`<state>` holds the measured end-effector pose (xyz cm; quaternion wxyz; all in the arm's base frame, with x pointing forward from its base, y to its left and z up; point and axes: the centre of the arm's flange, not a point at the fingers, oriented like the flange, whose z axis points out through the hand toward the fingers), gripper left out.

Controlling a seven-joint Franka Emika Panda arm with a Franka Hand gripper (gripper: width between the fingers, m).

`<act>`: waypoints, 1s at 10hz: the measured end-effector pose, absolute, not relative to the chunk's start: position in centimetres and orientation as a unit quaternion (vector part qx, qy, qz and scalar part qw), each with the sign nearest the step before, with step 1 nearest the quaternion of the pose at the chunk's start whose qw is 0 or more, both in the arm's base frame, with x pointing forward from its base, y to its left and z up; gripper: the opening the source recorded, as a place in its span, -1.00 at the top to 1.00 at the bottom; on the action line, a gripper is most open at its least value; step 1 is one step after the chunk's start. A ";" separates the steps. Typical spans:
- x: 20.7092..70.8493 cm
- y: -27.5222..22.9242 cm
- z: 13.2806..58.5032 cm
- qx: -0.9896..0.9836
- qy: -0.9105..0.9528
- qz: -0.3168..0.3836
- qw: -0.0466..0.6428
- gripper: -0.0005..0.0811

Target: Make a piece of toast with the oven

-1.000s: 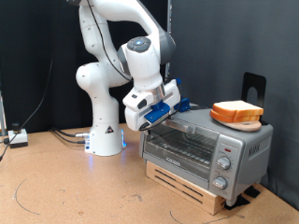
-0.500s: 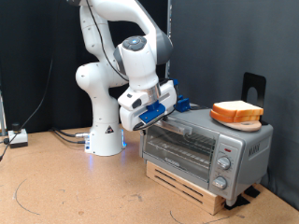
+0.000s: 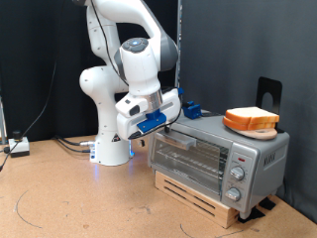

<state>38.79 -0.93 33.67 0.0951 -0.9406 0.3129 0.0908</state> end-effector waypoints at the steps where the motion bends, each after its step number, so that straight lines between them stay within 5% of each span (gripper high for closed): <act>1: 39.3 -1.4 33.2 -0.939 0.322 0.088 0.083 -0.99; 6: 41.3 -2.6 29.1 -0.934 0.342 0.086 0.050 -0.99; 10: 42.9 -3.0 29.9 -0.934 0.334 0.081 0.102 -0.99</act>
